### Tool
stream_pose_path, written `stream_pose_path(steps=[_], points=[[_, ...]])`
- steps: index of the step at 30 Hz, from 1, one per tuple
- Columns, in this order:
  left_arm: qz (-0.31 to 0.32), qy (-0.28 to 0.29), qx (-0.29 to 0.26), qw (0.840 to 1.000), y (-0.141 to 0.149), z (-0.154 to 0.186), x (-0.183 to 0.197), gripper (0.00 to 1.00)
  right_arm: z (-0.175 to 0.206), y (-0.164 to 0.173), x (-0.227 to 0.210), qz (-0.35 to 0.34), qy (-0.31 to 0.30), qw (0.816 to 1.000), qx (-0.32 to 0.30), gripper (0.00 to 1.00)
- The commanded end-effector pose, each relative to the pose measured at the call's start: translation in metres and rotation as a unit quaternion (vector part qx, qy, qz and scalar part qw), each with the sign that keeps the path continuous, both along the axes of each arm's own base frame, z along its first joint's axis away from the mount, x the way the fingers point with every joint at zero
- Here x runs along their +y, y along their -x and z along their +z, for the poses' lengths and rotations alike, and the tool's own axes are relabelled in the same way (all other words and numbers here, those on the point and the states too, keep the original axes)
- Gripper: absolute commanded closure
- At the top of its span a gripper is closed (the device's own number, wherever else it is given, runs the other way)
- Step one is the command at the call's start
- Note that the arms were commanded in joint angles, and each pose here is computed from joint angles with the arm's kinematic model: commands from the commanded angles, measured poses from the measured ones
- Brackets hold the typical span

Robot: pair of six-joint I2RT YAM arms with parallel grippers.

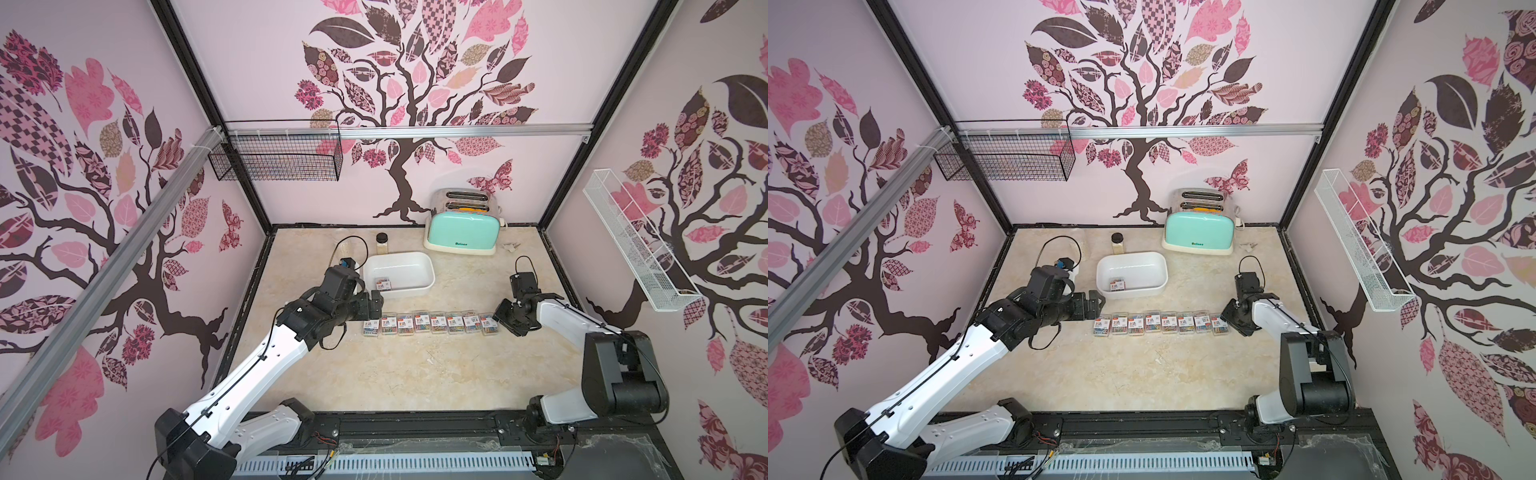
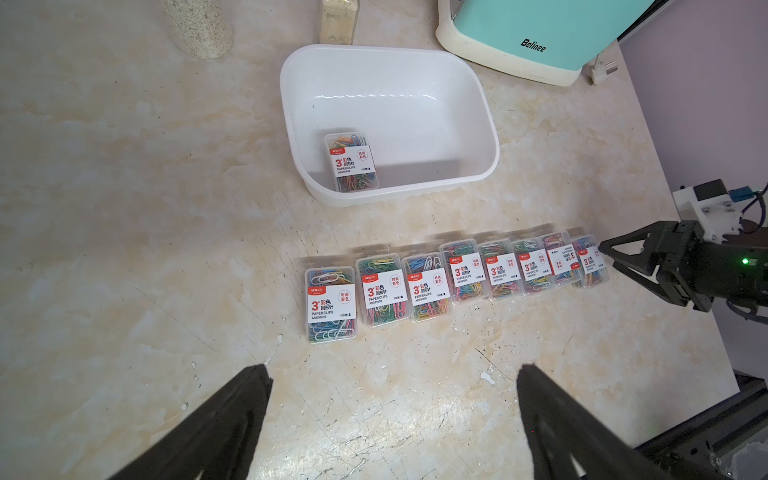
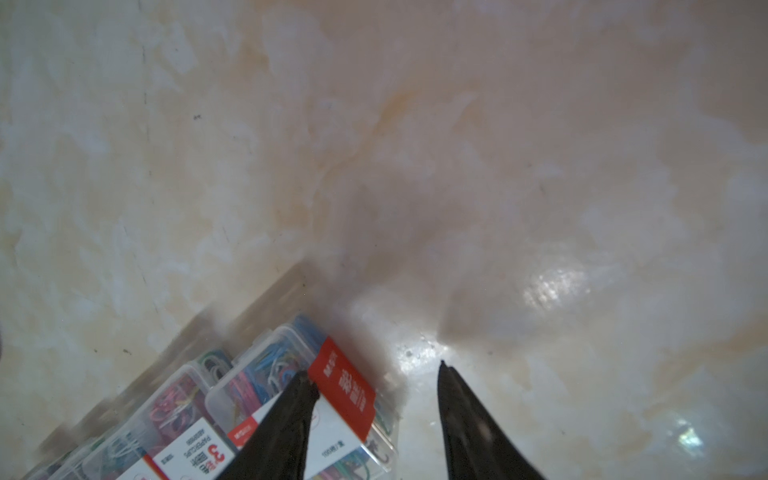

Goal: Take the paper clips out of the storage box
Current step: Adjust the boxed paper clips at the center of the board.

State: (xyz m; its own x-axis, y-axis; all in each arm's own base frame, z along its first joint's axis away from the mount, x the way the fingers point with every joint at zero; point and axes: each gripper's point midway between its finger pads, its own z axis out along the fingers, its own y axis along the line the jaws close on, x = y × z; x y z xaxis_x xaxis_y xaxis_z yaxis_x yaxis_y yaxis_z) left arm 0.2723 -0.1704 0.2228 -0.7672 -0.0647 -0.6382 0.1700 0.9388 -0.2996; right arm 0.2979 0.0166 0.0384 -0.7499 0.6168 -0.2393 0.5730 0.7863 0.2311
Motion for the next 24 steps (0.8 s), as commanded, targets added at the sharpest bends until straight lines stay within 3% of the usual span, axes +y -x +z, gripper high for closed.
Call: stream_pose_path(steps=[1,12,20,24], points=[[-0.004,0.007,0.0,1.0,-0.002,0.0,-0.005,0.02,0.004,0.013,-0.007,-0.009,0.022,1.0,0.013,0.48],[-0.002,0.001,-0.007,1.0,-0.006,0.002,-0.005,0.02,0.036,-0.006,-0.01,0.023,0.045,0.999,-0.019,0.44],[-0.002,0.005,-0.009,1.0,-0.012,0.004,-0.01,0.02,0.031,-0.004,-0.01,0.034,0.051,0.998,-0.007,0.46],[-0.006,0.007,-0.005,1.0,-0.013,0.002,-0.012,0.02,0.026,-0.003,0.006,0.047,0.007,0.999,0.001,0.39]])
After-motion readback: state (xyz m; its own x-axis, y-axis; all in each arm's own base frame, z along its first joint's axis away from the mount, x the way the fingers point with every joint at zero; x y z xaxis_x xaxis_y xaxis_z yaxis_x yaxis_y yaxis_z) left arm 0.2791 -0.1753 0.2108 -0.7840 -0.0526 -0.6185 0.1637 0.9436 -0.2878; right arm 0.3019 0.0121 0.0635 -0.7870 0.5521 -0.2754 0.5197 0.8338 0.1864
